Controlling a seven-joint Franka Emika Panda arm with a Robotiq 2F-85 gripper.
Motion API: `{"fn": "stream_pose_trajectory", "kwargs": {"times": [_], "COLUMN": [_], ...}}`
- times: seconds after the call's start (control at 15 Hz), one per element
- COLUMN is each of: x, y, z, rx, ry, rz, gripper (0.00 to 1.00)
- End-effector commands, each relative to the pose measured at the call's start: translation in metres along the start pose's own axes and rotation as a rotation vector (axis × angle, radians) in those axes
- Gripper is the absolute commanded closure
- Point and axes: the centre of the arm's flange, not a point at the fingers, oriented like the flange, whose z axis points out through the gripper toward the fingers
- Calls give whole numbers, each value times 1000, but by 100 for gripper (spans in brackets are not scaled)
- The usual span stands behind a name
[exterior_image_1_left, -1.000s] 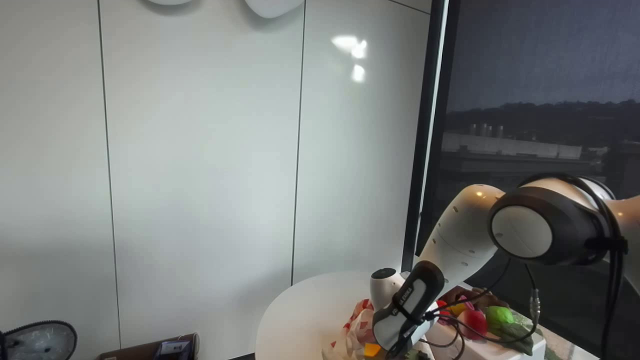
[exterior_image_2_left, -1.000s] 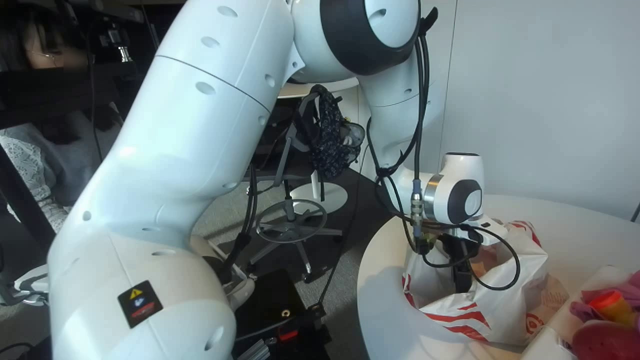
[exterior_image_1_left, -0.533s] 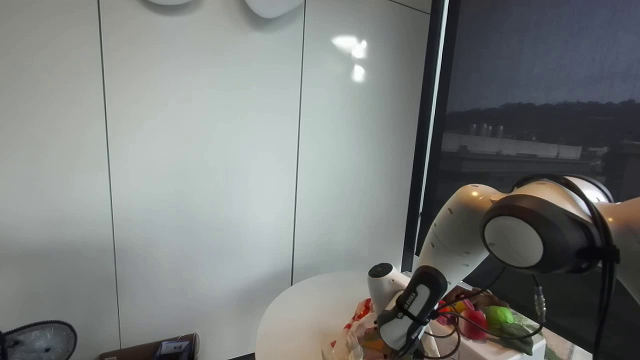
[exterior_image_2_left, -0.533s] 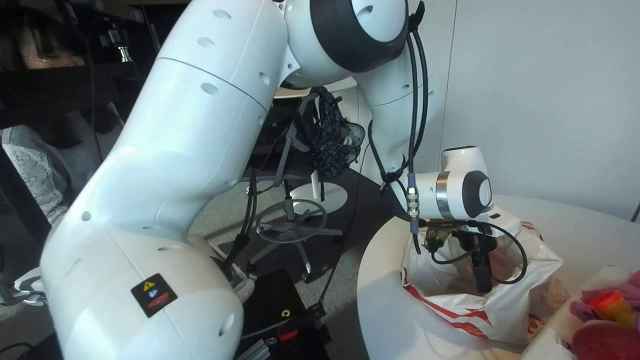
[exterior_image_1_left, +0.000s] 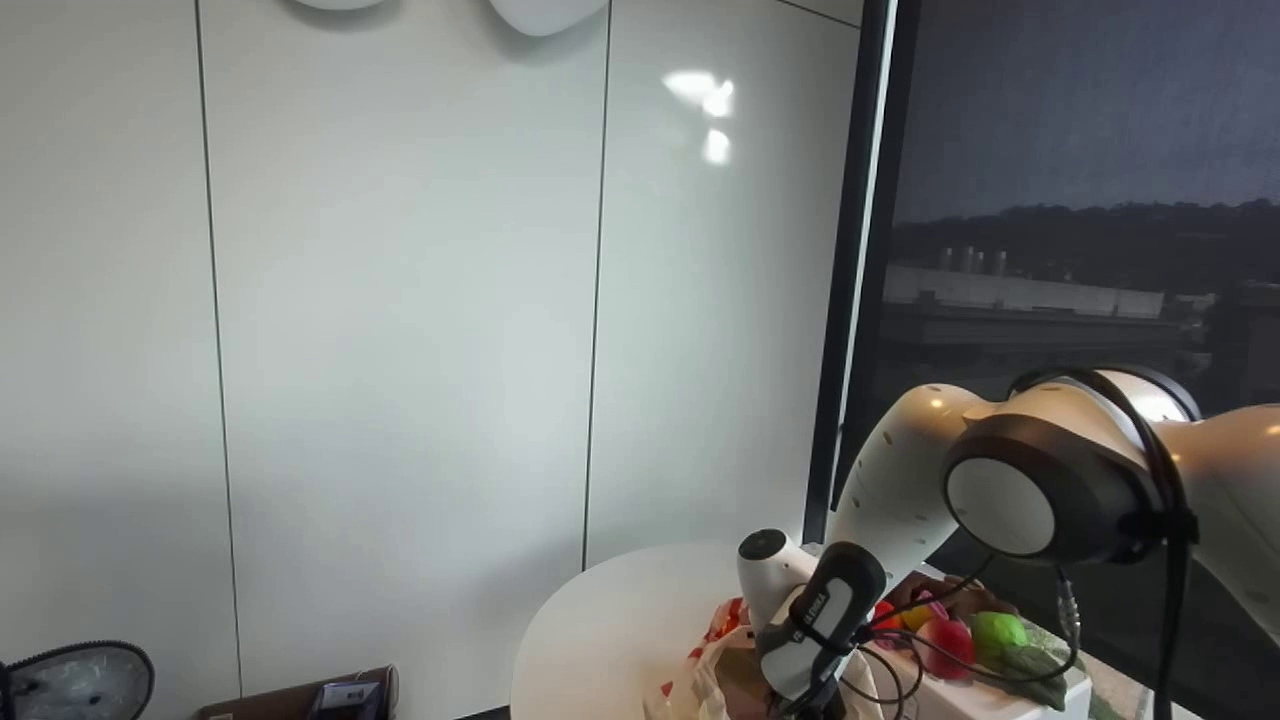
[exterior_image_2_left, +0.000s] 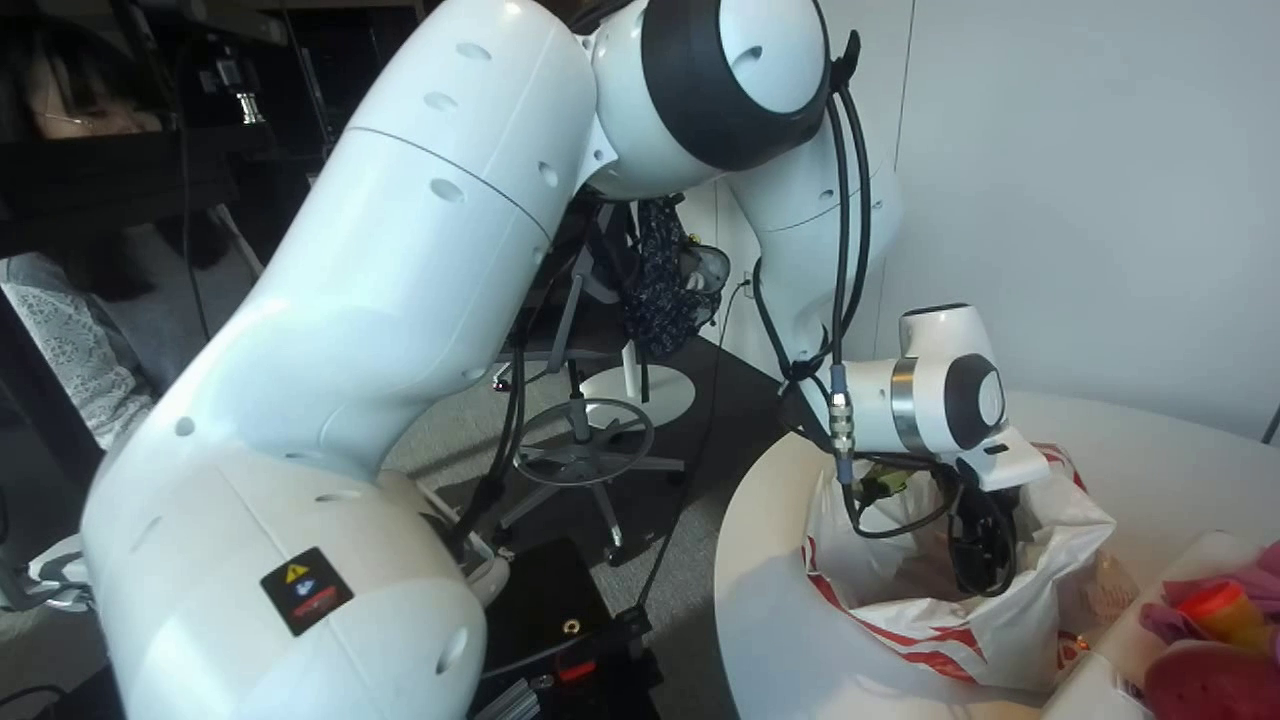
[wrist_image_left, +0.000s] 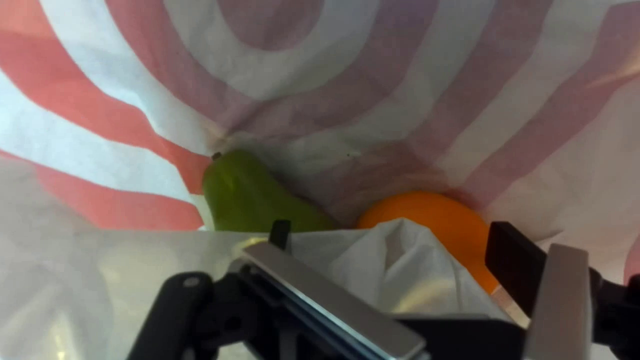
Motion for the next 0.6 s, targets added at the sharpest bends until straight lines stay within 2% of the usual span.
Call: {"fn": "stream_pose_trajectory", "kwargs": {"times": [0.0, 0.27, 0.53], "x": [-9, -19, -27], "y": [-12, -18, -17], "z": [-7, -9, 11], "rx": [35, 39, 12], "ry": [-27, -71, -197], "rz": [109, 177, 269], "gripper": [0, 0, 0]}}
